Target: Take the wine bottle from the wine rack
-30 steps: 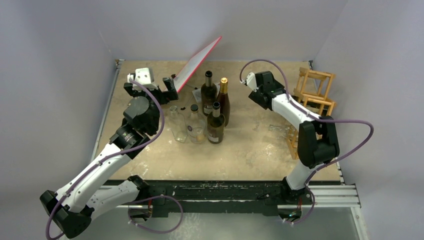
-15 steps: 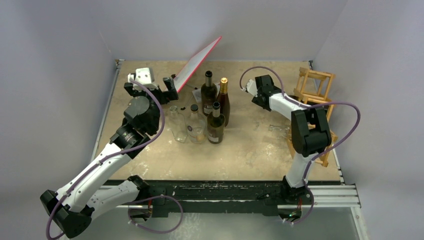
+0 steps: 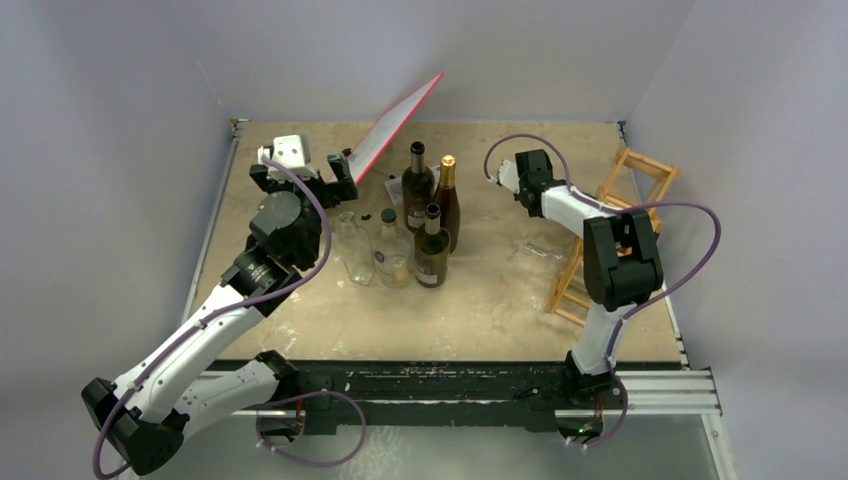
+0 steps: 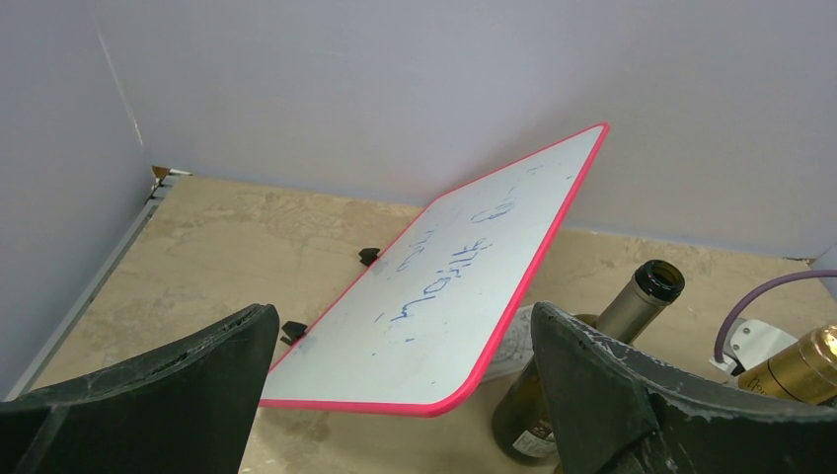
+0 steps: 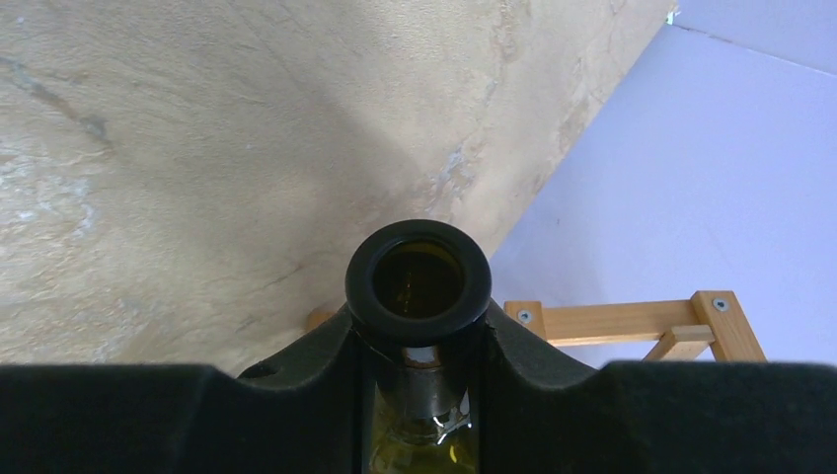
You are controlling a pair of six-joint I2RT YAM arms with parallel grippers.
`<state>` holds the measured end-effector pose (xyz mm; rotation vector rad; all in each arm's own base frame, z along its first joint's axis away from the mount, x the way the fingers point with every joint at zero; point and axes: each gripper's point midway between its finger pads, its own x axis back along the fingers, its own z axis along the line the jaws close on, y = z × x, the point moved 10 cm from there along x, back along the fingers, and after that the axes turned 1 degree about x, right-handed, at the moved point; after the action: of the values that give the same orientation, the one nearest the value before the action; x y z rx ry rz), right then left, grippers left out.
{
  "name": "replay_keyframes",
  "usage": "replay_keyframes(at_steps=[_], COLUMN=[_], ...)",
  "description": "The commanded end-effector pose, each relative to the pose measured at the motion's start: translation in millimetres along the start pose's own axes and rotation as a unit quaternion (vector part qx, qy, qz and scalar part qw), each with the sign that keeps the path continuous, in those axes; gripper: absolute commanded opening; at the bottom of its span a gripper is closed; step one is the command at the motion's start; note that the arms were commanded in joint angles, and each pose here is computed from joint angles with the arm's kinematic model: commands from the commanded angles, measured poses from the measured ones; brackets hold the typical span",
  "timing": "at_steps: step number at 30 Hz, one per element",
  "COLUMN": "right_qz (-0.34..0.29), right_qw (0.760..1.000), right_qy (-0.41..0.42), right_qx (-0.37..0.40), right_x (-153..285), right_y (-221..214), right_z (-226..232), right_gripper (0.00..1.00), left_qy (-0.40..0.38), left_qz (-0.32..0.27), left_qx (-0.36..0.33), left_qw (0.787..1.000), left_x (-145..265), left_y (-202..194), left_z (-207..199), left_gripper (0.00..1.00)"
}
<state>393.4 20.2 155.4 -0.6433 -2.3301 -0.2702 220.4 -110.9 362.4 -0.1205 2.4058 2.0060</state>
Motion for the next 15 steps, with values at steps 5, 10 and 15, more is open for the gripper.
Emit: replay_keyframes(at_steps=[5, 10, 15], right_qz=[-0.057, -0.069, -0.052], right_qw=[0.997, 0.997, 0.997], right_qy=[-0.038, -0.033, -0.031], right_qx=[-0.031, -0.022, -0.041], right_x=[29.8, 27.7, 11.6], right_y=[3.5, 2.9, 17.0], right_z=[-12.1, -8.1, -12.2], right_gripper=[0.06, 0.0, 0.0], left_qy=[0.0, -0.001, -0.004], left_qz=[-0.017, -0.016, -0.016], left_qx=[0.01, 0.011, 0.014], left_qw=[1.0, 1.0, 1.0], left_x=[-1.2, -1.3, -1.1], left_y=[8.0, 7.7, 8.3], left_z=[-0.4, -0.7, -1.3], left_gripper=[0.99, 0.99, 0.99])
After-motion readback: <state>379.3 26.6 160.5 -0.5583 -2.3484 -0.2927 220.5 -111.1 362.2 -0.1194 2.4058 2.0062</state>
